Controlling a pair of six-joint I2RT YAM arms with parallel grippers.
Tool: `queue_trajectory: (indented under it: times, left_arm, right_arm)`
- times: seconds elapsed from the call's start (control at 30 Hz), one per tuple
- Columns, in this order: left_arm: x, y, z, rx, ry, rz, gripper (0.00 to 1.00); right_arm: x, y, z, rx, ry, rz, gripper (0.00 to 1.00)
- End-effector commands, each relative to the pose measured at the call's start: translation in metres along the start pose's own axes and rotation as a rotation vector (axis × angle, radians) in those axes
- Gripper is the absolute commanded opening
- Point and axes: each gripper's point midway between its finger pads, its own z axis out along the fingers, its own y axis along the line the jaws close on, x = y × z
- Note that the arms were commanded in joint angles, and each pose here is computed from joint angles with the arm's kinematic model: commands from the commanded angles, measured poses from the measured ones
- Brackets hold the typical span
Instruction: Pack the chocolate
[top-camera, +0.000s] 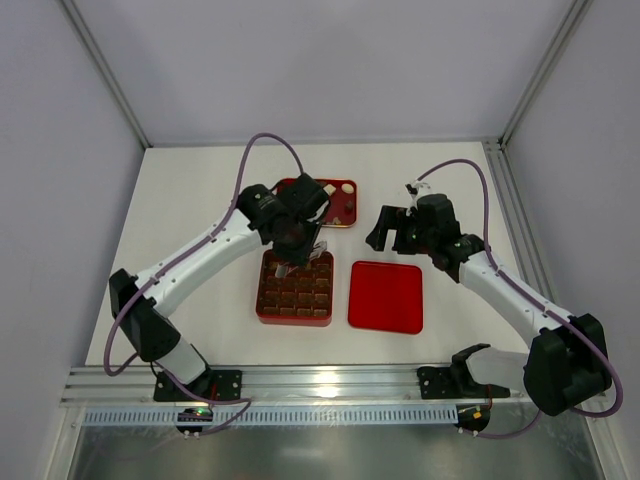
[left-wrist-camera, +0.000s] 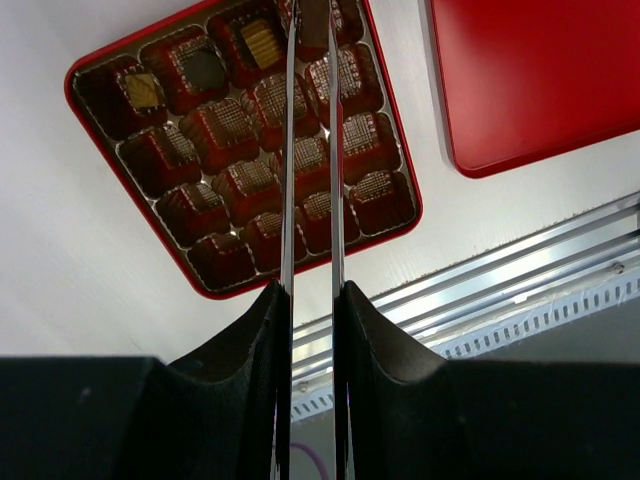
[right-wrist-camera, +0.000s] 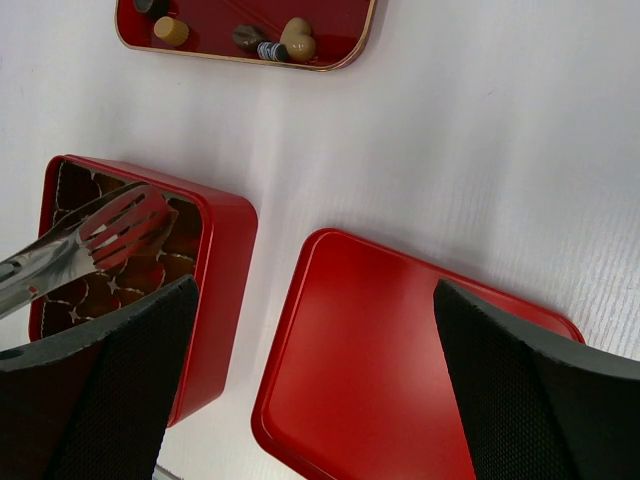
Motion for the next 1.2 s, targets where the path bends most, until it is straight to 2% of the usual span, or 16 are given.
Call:
queue_trajectory:
  times: [0.0,0.37,1.17]
  left_arm:
    - [-0.005,-0.006,-0.011,0.025,-0.074,-0.017,0.16]
    - [0.0,-0.011,-0.001,0.018,-0.051,-0.002,0.17]
    - [0.002,-0.008,0.002,-0.003,-0.05,0.0,0.31]
  right_arm:
    - [-0.01,0.004,-0.002,-0.015,-0.036,-0.006,1.0]
    - [-0.01,0.004,-0.002,-0.013,-0.038,-0.008,1.0]
    - [-0.007,0.003,-0.001,-0.016,-0.033,-0.002,1.0]
